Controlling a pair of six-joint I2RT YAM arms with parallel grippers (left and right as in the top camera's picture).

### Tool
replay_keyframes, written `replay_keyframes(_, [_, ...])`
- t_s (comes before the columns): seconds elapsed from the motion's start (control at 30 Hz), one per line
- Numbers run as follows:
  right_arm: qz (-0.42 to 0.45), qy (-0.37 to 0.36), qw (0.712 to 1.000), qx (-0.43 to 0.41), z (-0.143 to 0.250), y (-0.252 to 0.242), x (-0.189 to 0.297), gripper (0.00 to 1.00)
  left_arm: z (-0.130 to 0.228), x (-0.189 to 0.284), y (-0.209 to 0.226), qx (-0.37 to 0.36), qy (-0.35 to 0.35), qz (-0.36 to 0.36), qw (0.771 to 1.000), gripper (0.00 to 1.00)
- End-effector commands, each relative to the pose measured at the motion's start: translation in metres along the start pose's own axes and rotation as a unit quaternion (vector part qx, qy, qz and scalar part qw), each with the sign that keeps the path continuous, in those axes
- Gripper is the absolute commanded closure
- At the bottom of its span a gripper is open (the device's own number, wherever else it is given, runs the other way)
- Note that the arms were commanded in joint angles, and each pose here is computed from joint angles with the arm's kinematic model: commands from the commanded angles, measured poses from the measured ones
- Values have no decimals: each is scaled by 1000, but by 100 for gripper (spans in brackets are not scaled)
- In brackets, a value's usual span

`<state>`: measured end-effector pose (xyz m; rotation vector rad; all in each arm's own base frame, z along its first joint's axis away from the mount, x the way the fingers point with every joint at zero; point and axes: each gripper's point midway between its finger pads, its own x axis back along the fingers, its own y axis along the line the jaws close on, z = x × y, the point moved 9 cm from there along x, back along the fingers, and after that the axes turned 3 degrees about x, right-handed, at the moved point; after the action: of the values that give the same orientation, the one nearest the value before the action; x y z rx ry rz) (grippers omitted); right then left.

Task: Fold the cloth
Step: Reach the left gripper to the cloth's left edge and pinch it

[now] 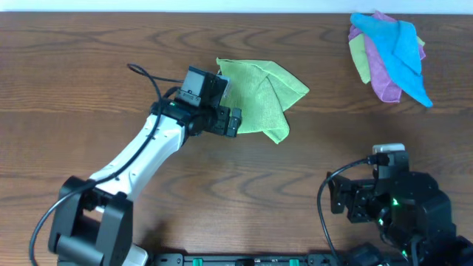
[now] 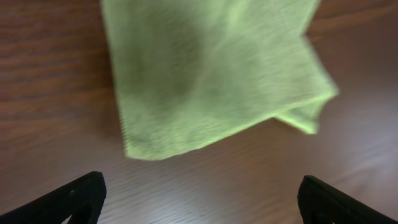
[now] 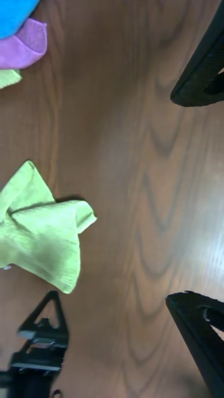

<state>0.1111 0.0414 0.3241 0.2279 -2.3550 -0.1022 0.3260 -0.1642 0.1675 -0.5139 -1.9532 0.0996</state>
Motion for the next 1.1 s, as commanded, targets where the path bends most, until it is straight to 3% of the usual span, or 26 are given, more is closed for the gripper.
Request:
replay_keyframes(0.0, [18,-12,1000,-13,-3,-3,-2,9,2,-19,14,-3,19,-55,998,8])
replay_keyframes(0.07, [17,-18,1000,-13,-5,-2,-2,18,5,-31,18,-1,31,-59,998,18])
replay_keyframes(0.1, [19,-20,1000,-13,-6,-3,-2,34,6,-36,19,0,35,-60,998,28])
replay_keyframes(0.17, [23,-22,999,-13,-6,-3,-1,48,8,-44,21,10,40,-61,997,51])
replay_keyframes(0.23, [26,-23,999,-13,-6,-4,-1,51,9,-46,22,27,43,-63,997,67])
replay_keyframes(0.27, [26,-22,999,-13,-6,-4,-2,51,9,-46,22,28,43,-62,997,82])
replay_keyframes(0.33, [26,-23,999,-13,-6,-4,-2,55,9,-46,22,28,43,-62,997,91])
replay_keyframes(0.67, [40,-27,999,-14,-7,-6,-1,52,6,-47,19,59,31,-52,996,94])
replay_keyframes(1.07, [48,-29,998,-14,-7,-7,-1,54,-2,-58,17,36,5,-48,998,94])
